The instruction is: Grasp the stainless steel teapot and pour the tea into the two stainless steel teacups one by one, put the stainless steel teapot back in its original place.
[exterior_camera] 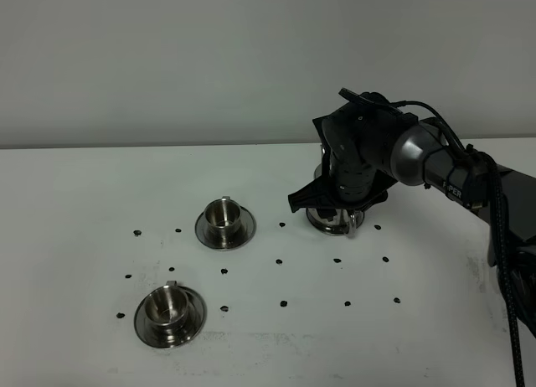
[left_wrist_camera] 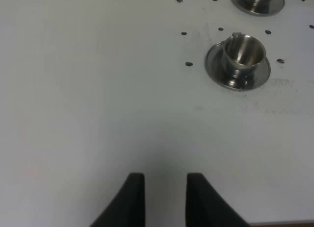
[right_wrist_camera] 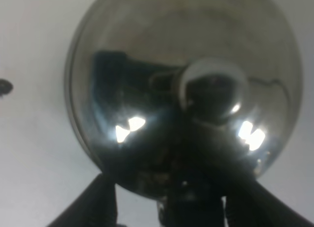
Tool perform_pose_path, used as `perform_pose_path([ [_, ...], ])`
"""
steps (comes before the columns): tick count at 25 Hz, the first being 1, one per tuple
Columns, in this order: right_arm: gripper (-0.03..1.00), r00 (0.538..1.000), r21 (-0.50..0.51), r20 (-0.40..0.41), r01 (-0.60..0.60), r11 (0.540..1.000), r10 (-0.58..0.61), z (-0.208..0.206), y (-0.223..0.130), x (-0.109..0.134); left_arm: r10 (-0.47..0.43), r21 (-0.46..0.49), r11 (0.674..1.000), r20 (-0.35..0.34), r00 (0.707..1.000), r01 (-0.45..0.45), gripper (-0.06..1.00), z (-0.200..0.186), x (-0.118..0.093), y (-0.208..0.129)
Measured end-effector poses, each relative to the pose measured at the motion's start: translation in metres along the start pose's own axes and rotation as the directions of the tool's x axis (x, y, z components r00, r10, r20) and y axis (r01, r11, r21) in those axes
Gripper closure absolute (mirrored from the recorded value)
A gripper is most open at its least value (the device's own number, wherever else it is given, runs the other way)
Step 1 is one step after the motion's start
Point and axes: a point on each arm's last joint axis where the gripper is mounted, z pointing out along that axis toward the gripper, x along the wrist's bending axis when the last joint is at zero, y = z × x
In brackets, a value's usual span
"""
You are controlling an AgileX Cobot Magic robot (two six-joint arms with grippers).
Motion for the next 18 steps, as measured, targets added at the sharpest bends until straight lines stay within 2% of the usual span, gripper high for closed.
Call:
perform_pose_path([
  [5,0.49,1.000,0.002,0.000,0.023,1.000,-0.023,0.0026,-0.0004,0.0006,0.000,0.000,1.000,0.000,1.000,0.000,0.71,0.0000,0.0000,0.0000],
  [7,0.53,0.999,-0.002,0.000,0.037,0.999,-0.037,0.0026,0.0000,0.0006,0.000,0.000,1.000,0.000,1.000,0.000,0.71,0.0000,0.0000,0.0000],
  [10,0.64,0.998,-0.004,0.001,0.063,0.998,-0.063,0.0026,0.0002,0.0005,0.000,0.000,1.000,0.000,1.000,0.000,0.71,0.0000,0.0000,0.0000],
  [12,0.77,0.996,-0.011,-0.001,0.089,0.996,-0.089,0.0026,0.0008,0.0007,0.000,0.000,1.000,0.000,1.000,0.000,0.71,0.0000,0.0000,0.0000],
  [18,0.78,0.988,-0.021,-0.003,0.155,0.988,-0.155,0.0026,0.0016,0.0011,0.000,0.000,1.000,0.000,1.000,0.000,0.71,0.0000,0.0000,0.0000],
])
